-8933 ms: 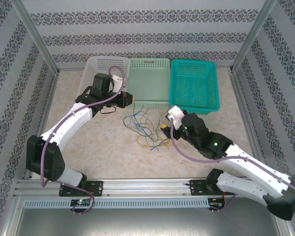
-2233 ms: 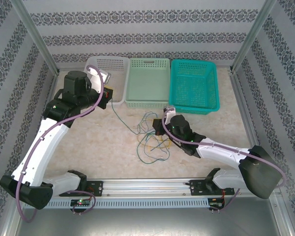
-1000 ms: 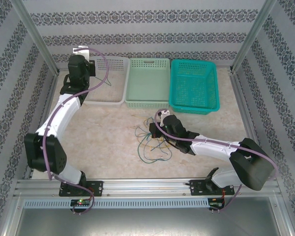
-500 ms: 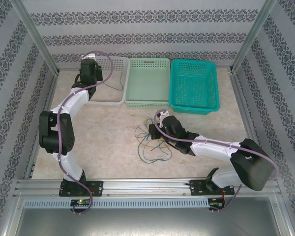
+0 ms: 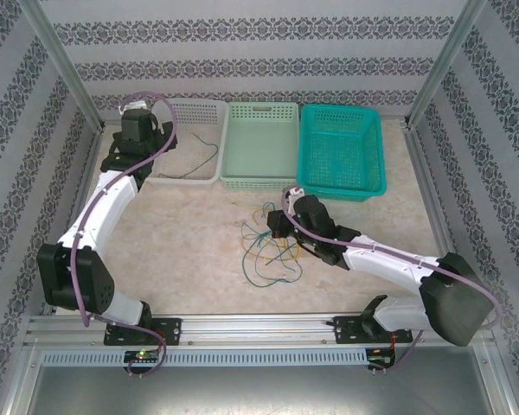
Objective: Untangle the cables
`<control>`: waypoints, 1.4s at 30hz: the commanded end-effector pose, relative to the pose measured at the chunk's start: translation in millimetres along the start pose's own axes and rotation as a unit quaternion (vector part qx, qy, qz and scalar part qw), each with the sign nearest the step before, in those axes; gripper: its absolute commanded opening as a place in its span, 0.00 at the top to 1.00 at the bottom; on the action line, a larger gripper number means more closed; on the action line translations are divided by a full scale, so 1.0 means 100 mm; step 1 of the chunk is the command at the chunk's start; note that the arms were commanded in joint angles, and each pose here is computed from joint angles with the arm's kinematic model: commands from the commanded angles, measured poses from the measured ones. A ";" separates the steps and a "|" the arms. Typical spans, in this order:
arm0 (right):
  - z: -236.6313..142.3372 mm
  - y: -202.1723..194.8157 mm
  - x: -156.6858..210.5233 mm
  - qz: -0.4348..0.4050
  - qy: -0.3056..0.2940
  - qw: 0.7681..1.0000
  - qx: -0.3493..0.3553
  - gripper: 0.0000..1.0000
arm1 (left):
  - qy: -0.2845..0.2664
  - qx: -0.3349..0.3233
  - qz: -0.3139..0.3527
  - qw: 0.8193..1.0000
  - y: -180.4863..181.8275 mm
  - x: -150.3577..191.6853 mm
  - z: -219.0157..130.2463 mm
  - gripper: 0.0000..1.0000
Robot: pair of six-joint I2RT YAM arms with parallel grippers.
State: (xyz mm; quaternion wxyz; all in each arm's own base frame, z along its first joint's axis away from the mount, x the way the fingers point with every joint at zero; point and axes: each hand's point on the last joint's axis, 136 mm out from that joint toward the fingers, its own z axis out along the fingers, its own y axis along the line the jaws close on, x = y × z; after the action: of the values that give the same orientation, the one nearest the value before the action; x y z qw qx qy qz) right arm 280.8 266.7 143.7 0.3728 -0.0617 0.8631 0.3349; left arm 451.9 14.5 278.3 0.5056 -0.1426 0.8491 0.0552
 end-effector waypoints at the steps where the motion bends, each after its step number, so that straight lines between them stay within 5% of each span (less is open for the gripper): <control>1: -0.08 -0.02 -0.11 0.003 -0.009 1.000 0.007 1.00 | 0.068 0.028 -0.004 0.997 -0.07 0.40 -0.24 0.00; 8: -0.22 -0.26 -0.22 0.024 -0.031 0.998 0.038 1.00 | 0.162 0.129 0.023 0.978 -0.68 1.36 -0.82 0.01; 16: -0.35 -0.43 -0.21 0.015 -0.034 0.997 0.064 1.00 | 0.317 0.180 -0.027 0.931 -0.95 2.64 -1.36 0.13; 25: -0.32 -0.44 -0.26 0.017 -0.037 0.998 0.055 1.00 | 0.403 0.244 0.040 0.881 -1.63 3.27 -1.67 0.14; 42: -0.42 -0.47 -0.33 0.012 -0.061 0.997 0.054 1.00 | 0.456 0.184 0.096 0.865 -1.87 3.79 -1.45 0.33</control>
State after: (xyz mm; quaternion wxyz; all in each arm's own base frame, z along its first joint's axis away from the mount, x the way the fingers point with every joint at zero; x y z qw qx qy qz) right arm 293.8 202.9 153.5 0.4056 -0.0050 0.8655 0.2939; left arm 213.1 -261.8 25.6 0.0693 0.0188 0.9880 -0.1370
